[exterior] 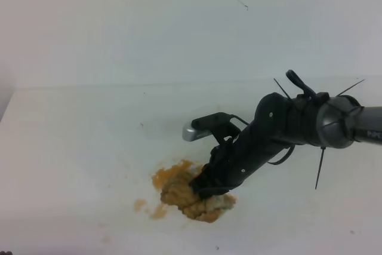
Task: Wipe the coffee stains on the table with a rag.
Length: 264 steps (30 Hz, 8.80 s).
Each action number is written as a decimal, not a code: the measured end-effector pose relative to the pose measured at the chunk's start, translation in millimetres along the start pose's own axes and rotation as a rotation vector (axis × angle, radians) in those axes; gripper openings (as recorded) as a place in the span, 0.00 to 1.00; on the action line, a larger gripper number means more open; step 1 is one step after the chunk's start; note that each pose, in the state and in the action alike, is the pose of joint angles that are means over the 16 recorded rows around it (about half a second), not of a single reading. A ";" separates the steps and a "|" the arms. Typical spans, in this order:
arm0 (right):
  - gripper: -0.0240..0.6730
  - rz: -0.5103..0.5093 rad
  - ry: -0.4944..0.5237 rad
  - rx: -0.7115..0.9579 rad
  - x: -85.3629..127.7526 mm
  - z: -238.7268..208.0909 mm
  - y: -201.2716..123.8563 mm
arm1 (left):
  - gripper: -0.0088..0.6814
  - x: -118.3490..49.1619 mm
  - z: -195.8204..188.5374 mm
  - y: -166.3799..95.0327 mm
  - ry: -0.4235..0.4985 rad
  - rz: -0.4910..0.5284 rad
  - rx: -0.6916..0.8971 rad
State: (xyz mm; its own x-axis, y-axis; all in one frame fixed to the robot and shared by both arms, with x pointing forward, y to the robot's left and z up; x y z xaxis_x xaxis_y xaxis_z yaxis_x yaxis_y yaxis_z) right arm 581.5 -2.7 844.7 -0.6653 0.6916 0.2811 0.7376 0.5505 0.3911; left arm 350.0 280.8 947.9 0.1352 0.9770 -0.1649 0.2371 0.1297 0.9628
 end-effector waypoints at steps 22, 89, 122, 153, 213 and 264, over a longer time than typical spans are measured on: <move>0.05 -0.018 -0.047 -0.113 -24.4 -46.0 22.1 | 0.01 0.0 0.0 0.0 0.000 0.000 0.000; 0.06 -0.209 0.235 0.151 58.3 24.6 22.2 | 0.01 0.0 0.0 -0.3 0.000 0.000 0.002; 0.06 -0.095 -0.089 -0.085 -48.7 -106.3 82.5 | 0.01 0.0 0.0 -0.3 0.000 0.000 0.002; 0.34 0.031 -0.075 0.052 -89.1 -71.6 50.1 | 0.01 0.0 0.1 -0.3 0.000 0.000 0.003; 0.04 -0.030 -0.291 -0.258 10.1 -245.2 -134.2 | 0.01 0.0 0.1 -0.9 0.000 0.000 0.006; 0.03 0.153 -0.933 -0.858 -26.1 -252.2 -298.7 | 0.01 -0.1 0.0 -0.9 -0.001 0.000 0.006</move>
State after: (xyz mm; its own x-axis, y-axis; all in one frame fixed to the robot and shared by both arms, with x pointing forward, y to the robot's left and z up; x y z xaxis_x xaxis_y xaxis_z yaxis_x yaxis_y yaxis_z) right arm 349.4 -303.2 941.5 0.0102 0.9777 -0.2099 0.2564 0.2003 0.9456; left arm 349.8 280.6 947.1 0.1365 0.9768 -0.1648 0.2426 0.1283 0.9616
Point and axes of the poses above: a point on each arm's last joint axis where the gripper is mounted, z pointing out along that axis toward the gripper, x along the wrist's bending axis when the last joint is at zero, y = z × x, the point moved 6 cm from there along z, pointing out along that axis toward the gripper
